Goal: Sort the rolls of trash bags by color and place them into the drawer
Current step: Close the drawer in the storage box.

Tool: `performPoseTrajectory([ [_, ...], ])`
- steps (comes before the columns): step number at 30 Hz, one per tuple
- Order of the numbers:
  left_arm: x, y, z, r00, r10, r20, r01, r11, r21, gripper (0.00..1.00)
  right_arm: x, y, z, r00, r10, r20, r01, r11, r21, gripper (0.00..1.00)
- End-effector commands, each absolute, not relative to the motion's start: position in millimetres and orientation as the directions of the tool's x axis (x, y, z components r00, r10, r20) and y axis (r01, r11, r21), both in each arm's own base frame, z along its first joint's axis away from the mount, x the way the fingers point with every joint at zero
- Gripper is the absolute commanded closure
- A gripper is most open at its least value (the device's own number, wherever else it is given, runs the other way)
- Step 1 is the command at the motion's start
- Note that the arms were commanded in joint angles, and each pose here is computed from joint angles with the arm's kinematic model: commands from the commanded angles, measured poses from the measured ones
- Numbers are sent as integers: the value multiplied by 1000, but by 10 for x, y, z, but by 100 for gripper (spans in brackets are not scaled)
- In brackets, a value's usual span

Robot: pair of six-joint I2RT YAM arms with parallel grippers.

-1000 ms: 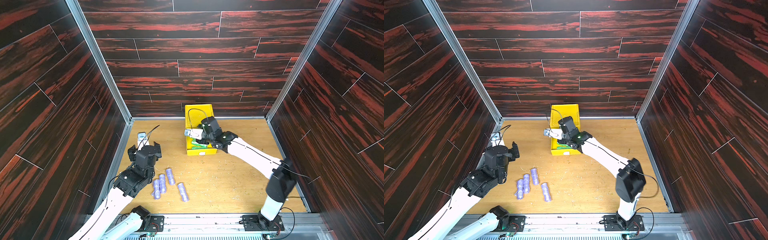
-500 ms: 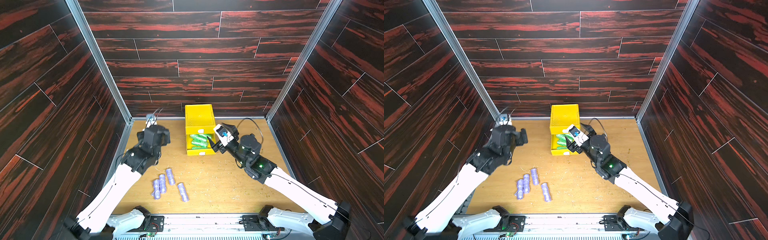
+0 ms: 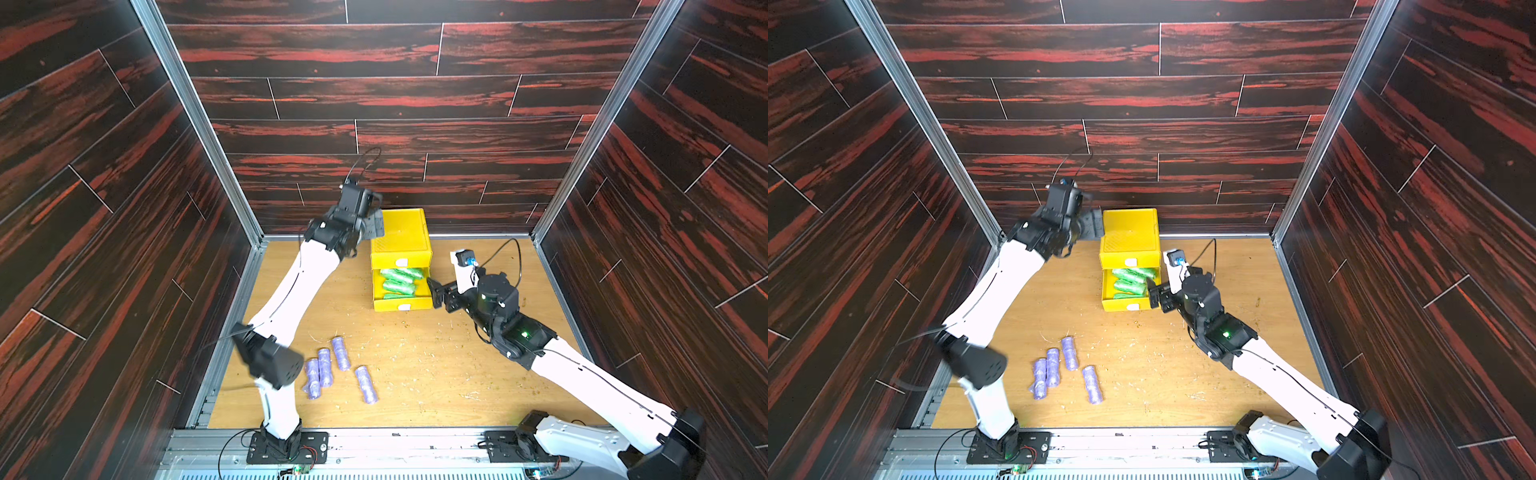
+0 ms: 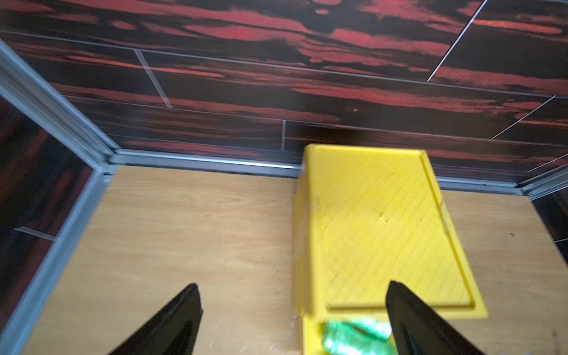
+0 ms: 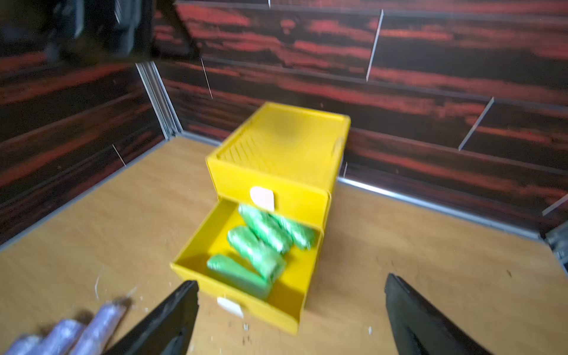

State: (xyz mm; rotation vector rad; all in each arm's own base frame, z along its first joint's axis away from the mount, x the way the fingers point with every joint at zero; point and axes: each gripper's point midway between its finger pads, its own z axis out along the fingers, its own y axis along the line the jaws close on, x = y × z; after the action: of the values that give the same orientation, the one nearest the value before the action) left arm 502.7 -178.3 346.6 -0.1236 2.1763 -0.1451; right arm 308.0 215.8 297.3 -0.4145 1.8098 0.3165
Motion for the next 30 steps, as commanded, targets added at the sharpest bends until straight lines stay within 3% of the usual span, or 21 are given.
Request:
performPoseTrajectory([
  [1,5168,-1753,3110,-708,-176,-684,-33,976,-217,1,2904,2021,2938,-279,-50,-959,-421,904,76,2],
  [6,5568,-1655,2874,-733,-319,-601,-53,907,-417,1,2652,1995,2736,-328,-28,-944,-459,878,134,7],
  [10,5626,-1730,2696,-768,-298,-566,-21,896,-444,2,2436,2041,2567,-343,-20,-939,-489,857,161,9],
  [15,5669,-1933,2477,-812,-259,-522,39,870,-492,12,2195,2158,2297,-370,-3,-929,-506,840,198,11],
  [25,5770,-2052,2552,-789,-284,-545,87,826,-557,14,1915,2345,1786,-424,-13,-906,-494,841,219,14],
  [30,5874,-2094,2410,-814,-300,-498,70,799,-597,27,1859,2486,1632,-411,7,-911,-477,850,222,20],
])
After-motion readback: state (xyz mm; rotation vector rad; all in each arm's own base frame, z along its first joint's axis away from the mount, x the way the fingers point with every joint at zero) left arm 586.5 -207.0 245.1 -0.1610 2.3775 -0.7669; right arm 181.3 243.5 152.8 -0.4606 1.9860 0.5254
